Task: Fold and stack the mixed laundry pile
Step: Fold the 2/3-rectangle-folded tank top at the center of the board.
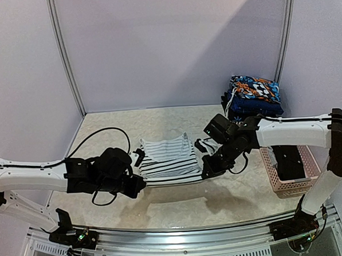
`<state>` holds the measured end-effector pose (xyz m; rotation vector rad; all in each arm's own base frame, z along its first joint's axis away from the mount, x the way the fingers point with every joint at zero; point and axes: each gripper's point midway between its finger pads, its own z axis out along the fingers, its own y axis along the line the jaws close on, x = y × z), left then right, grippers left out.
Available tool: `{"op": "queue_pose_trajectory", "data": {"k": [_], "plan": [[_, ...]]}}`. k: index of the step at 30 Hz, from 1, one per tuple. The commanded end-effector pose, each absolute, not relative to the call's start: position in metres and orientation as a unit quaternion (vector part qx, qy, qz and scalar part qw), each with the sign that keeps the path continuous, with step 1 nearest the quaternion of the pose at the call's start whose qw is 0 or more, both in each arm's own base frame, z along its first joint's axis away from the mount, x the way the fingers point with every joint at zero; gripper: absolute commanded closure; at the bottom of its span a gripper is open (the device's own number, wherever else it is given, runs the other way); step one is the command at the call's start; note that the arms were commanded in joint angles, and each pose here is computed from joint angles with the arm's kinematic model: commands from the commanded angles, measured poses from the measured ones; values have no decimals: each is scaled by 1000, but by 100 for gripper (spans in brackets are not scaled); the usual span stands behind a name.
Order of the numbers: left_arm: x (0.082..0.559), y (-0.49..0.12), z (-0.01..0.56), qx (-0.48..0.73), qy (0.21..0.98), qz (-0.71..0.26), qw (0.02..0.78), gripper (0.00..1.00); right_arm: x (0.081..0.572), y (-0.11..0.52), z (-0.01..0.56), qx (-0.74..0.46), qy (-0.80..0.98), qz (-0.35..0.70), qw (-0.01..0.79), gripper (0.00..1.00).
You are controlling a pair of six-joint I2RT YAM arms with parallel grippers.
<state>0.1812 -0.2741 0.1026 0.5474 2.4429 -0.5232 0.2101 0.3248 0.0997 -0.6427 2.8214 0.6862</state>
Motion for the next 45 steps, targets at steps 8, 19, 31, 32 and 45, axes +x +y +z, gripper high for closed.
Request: {"op": "queue_pose_trajectory", "data": {"k": [8, 19, 31, 32, 45], "plan": [[180, -276, 120, 211, 912, -186, 299, 100, 219, 316, 125, -223, 947, 199, 118, 100], [196, -276, 137, 213, 908, -151, 328, 100, 240, 308, 142, -217, 951, 150, 159, 100], [223, -270, 154, 202, 905, -109, 358, 100, 282, 303, 163, -199, 953, 79, 214, 100], [226, -269, 155, 200, 905, -107, 359, 100, 286, 303, 163, -199, 953, 74, 215, 100], [281, -259, 160, 174, 908, -86, 370, 100, 361, 302, 172, -167, 956, 77, 229, 100]]}}
